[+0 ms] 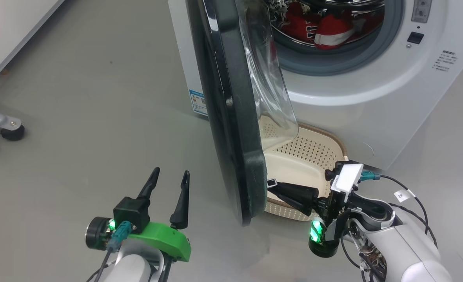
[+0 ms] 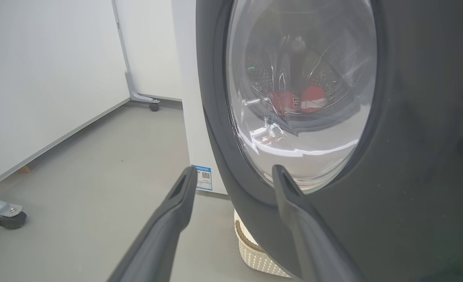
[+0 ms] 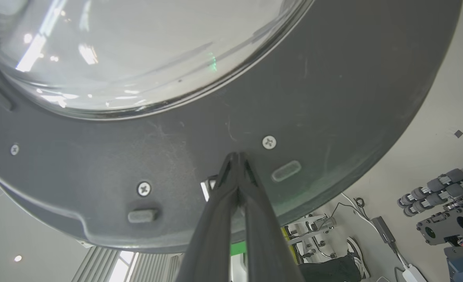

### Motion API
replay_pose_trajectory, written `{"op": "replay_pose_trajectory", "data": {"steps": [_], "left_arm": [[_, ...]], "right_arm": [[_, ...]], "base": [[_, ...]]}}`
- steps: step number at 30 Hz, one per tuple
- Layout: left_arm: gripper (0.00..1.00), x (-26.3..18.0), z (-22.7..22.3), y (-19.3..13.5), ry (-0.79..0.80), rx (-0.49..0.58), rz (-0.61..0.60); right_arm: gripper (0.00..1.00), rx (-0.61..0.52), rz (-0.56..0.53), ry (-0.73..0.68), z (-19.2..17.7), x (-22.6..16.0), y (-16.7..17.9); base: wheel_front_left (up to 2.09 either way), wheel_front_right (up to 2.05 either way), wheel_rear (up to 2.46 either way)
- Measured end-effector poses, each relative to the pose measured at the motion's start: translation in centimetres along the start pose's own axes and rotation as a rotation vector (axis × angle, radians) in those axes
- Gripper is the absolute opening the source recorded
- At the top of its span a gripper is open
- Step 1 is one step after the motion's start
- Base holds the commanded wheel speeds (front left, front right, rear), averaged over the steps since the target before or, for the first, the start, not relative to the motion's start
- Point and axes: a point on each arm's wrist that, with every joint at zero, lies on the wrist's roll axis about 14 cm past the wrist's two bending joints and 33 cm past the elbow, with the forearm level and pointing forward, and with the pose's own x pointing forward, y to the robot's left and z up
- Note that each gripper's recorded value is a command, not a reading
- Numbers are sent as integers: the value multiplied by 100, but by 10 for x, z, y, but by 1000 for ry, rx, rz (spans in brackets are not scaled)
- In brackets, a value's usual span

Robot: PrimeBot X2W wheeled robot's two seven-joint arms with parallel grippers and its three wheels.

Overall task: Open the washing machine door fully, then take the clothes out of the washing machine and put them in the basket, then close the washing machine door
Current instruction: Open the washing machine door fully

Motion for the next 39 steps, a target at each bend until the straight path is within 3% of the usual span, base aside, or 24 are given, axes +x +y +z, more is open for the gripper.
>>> {"op": "replay_pose_trajectory", "data": {"steps": [10,24,25,26,28,29,39], "left_arm": [[100,4,0,-4,-1,-8,-12],[100,5,-4,-11,6,-9,-38],[100,5,-5,-11,9,-9,-39],[100,4,-6,-11,10,-10,-39],[100,5,-6,-12,10,-10,-44],[100,5,-5,-13,9,-10,-48],[100,2,-12,-17,27,-5,-67]], "right_arm": [[0,41,5,-106,8,-18,-11],[0,28,76,-446,48,-91,-5],[6,13,87,-475,51,-96,0],[40,-8,89,-498,53,-101,4],[92,-50,90,-555,58,-111,10],[100,-68,93,-594,61,-118,12],[100,-308,35,-891,71,-174,35]], "base": [[0,0,0],[0,0,0],[0,0,0],[0,0,0],[0,0,0],[0,0,0],[0,0,0]]}}
